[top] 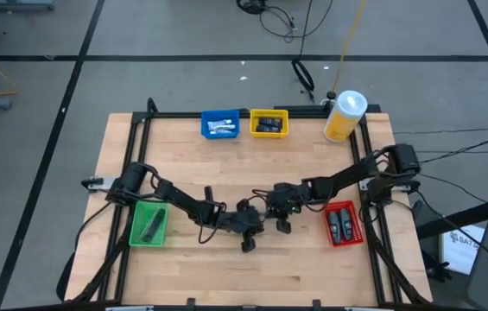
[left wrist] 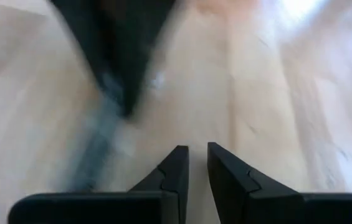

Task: Pick & Place Travel size toiletries
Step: Put the black hair comb into the green bin

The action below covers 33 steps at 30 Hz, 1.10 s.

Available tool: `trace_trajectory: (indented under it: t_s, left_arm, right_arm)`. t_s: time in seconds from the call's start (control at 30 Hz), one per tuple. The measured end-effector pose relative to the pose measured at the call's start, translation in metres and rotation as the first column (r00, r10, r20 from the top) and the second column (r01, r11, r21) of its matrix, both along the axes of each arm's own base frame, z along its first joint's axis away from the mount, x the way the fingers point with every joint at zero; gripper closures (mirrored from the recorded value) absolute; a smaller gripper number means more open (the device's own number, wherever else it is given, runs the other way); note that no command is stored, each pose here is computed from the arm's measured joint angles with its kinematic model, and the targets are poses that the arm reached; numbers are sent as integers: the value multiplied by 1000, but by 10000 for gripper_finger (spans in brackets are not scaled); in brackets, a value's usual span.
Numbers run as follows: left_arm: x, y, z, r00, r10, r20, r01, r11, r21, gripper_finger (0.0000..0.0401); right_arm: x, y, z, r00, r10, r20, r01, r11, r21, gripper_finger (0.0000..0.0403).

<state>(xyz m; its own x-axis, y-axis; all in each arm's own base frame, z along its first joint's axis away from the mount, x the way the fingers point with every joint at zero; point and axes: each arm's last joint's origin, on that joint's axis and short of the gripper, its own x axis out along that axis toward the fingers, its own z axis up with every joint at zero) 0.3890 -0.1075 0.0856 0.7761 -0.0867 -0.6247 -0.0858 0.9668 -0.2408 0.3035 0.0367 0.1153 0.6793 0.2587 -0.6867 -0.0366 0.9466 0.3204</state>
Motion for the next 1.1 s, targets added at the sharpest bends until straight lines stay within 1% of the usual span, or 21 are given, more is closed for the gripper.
trace_trajectory:
  t_s: [0.13, 0.2, 0.27, 0.3, 0.33, 0.4, 0.43, 0.5, 0.57, 0.6, 0.63, 0.7, 0.77, 0.83, 0.9, 0.97, 1.0, 1.03, 1.1]
  left_arm:
    - [-5, -4, 21, 993, -117, -4, 116, 992, -41, 338]
    - [-8, -7, 38, 990, -141, 15, 142, 989, -50, 338]
    - [-16, -7, 58, 990, -141, 0, 141, 989, -41, 338]
    - [-20, -7, 68, 991, -136, 0, 136, 990, -32, 338]
    - [-24, -7, 78, 992, -129, 1, 129, 992, -11, 338]
    - [-38, -9, 102, 995, -102, 0, 102, 993, 61, 338]
    - [-44, -10, 115, 996, -84, 25, 82, 992, 98, 338]
    - [-62, -12, 141, 998, -17, 59, 5, 979, 202, 338]
    - [-80, -12, 164, 989, 85, 118, -119, 940, 319, 338]
    - [-89, -11, 173, 978, 144, 152, -192, 905, 380, 338]
    - [-98, -11, 181, 962, 197, 189, -262, 860, 438, 338]
    - [-112, -10, 197, 920, 279, 275, -386, 762, 520, 338]
    - [-121, -9, 206, 896, 308, 321, -443, 677, 587, 339]
    - [-124, -7, 211, 893, 306, 329, -449, 625, 638, 338]
    - [-122, -3, 213, 905, 288, 312, -425, 590, 686, 338]
    - [-120, 2, 212, 933, 247, 263, -359, 566, 742, 336]
    - [-118, 4, 211, 945, 224, 239, -326, 570, 754, 331]
    - [-114, 8, 210, 955, 202, 216, -294, 587, 754, 323]
    - [-105, 16, 206, 974, 145, 172, -225, 641, 734, 295]
  right_arm:
    - [-8, -5, 22, 997, -65, 30, 68, 990, -125, 388]
    - [-12, -8, 31, 995, -93, 46, 100, 976, -191, 392]
    - [-15, -10, 42, 990, -115, 83, 133, 959, -250, 396]
    - [-16, -11, 47, 986, -125, 108, 150, 953, -263, 397]
    - [-16, -11, 51, 983, -132, 127, 163, 948, -274, 397]
    - [-18, -12, 54, 978, -143, 149, 182, 938, -294, 394]
    - [-18, -13, 54, 975, -150, 164, 195, 933, -303, 392]
    - [-19, -13, 52, 969, -169, 182, 222, 916, -333, 389]
    - [-17, -12, 49, 961, -181, 207, 248, 896, -369, 389]
    - [-17, -11, 47, 960, -180, 215, 253, 887, -387, 391]
    - [-17, -10, 45, 960, -177, 218, 254, 878, -405, 392]
    - [-15, -8, 43, 955, -168, 244, 260, 869, -422, 395]
    - [-16, -6, 45, 946, -168, 276, 277, 862, -425, 395]
    - [-15, -4, 46, 935, -161, 318, 288, 865, -411, 392]
    - [-17, -2, 45, 929, -145, 340, 286, 865, -413, 390]
    - [-16, 0, 47, 919, -126, 375, 286, 866, -410, 390]
    - [-16, 1, 49, 912, -120, 393, 289, 867, -406, 391]
    - [-16, 1, 50, 909, -117, 401, 290, 868, -404, 392]
    - [-16, 1, 49, 910, -117, 397, 289, 867, -406, 394]
